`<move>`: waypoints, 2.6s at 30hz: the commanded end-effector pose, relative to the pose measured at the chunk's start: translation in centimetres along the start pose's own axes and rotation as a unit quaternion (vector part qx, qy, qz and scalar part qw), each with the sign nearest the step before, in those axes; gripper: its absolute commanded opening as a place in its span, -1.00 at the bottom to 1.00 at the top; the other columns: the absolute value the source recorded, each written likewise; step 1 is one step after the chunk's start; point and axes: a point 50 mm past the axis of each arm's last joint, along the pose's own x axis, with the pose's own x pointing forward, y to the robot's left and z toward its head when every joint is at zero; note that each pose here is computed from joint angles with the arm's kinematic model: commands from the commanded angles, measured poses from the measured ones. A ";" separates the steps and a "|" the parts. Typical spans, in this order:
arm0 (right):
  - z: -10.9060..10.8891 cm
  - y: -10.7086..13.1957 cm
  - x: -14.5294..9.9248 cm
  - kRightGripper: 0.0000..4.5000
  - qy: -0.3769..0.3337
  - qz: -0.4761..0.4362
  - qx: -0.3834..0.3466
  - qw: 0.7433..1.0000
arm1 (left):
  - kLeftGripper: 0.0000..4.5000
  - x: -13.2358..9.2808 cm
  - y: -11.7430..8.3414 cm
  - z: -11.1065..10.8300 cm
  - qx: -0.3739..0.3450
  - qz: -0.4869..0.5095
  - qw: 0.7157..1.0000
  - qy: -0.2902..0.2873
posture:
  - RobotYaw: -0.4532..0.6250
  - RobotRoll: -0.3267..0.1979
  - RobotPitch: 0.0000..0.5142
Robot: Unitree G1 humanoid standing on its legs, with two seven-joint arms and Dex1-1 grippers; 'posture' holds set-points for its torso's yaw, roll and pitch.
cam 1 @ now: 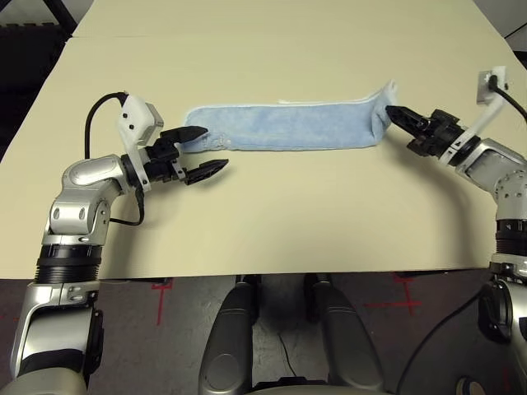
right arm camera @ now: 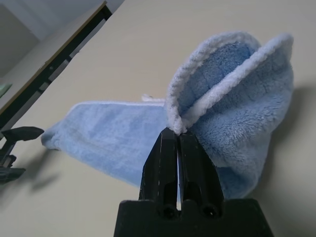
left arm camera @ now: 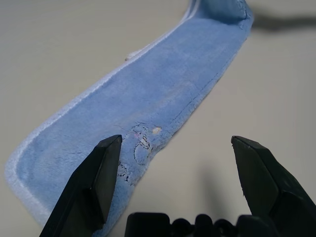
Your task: Fold the towel and set it aside.
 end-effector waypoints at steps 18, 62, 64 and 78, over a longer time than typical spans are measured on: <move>-2.6 4.2 5.0 -0.99 0.062 0.078 -0.038 0.994 | 1.00 0.4 -0.3 -0.1 0.006 -0.013 1.000 0.005 | -0.11 0.25 -0.02; 0.7 1.7 3.0 0.98 0.022 0.237 -0.311 0.920 | 1.00 0.1 -0.5 -0.4 0.002 -0.014 1.000 0.016 | -0.11 0.25 -0.03; 0.6 1.0 2.5 0.98 0.019 0.250 -0.320 0.914 | 1.00 0.0 -0.4 -0.6 -0.002 -0.008 1.000 0.017 | -0.11 0.25 -0.02; -0.7 -1.7 0.5 0.98 0.052 0.268 -0.352 0.895 | 1.00 -0.3 0.6 1.6 -0.067 0.067 0.995 -0.008 | -0.02 0.25 0.00</move>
